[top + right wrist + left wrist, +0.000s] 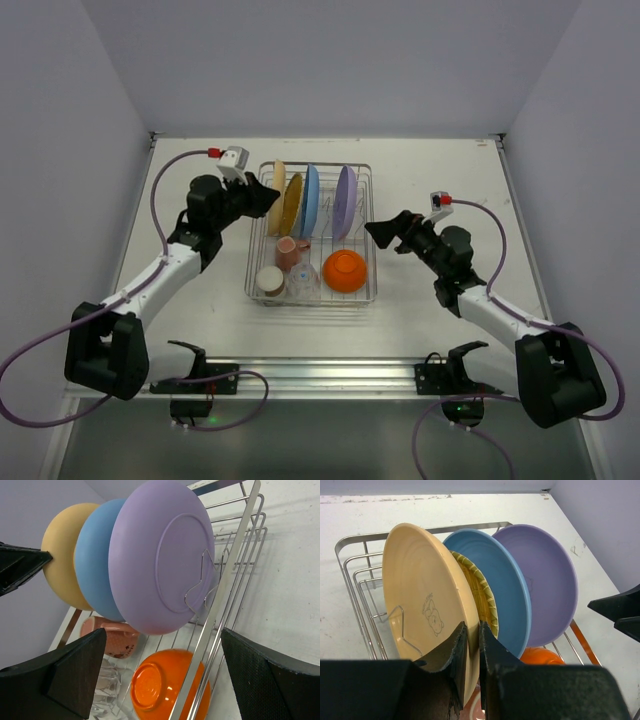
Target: Unload the mixed dishes from the dish rack
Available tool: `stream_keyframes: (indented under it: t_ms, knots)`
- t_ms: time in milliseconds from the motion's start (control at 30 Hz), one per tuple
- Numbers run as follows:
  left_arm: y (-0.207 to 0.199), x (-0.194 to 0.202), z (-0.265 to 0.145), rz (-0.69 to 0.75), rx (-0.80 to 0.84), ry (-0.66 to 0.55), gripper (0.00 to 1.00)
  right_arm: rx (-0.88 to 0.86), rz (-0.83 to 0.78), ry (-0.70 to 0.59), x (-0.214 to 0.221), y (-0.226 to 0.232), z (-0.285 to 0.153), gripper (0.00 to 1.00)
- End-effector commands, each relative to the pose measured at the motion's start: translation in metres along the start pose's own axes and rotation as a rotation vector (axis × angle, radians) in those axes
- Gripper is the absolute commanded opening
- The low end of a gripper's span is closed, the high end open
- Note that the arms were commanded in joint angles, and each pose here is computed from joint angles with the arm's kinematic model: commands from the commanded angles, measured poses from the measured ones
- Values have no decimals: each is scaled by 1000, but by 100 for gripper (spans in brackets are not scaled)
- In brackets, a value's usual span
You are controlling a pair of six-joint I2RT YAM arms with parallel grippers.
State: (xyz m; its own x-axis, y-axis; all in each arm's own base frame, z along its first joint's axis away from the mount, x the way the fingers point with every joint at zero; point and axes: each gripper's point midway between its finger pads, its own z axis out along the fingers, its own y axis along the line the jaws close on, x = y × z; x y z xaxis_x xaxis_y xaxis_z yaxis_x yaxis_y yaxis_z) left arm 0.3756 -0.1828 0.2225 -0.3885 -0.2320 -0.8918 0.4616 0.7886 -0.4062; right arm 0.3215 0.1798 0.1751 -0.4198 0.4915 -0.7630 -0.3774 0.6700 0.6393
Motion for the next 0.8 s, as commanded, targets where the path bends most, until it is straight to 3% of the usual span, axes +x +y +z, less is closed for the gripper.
stream_keyframes:
  t_ms: [0, 767]
  knots:
    - [-15, -54, -12, 56, -1, -139, 0, -66, -40, -27, -15, 19, 5, 99]
    - [-20, -99, -67, 81, -127, -270, 0, -83, -50, -27, -15, 22, 3, 99]
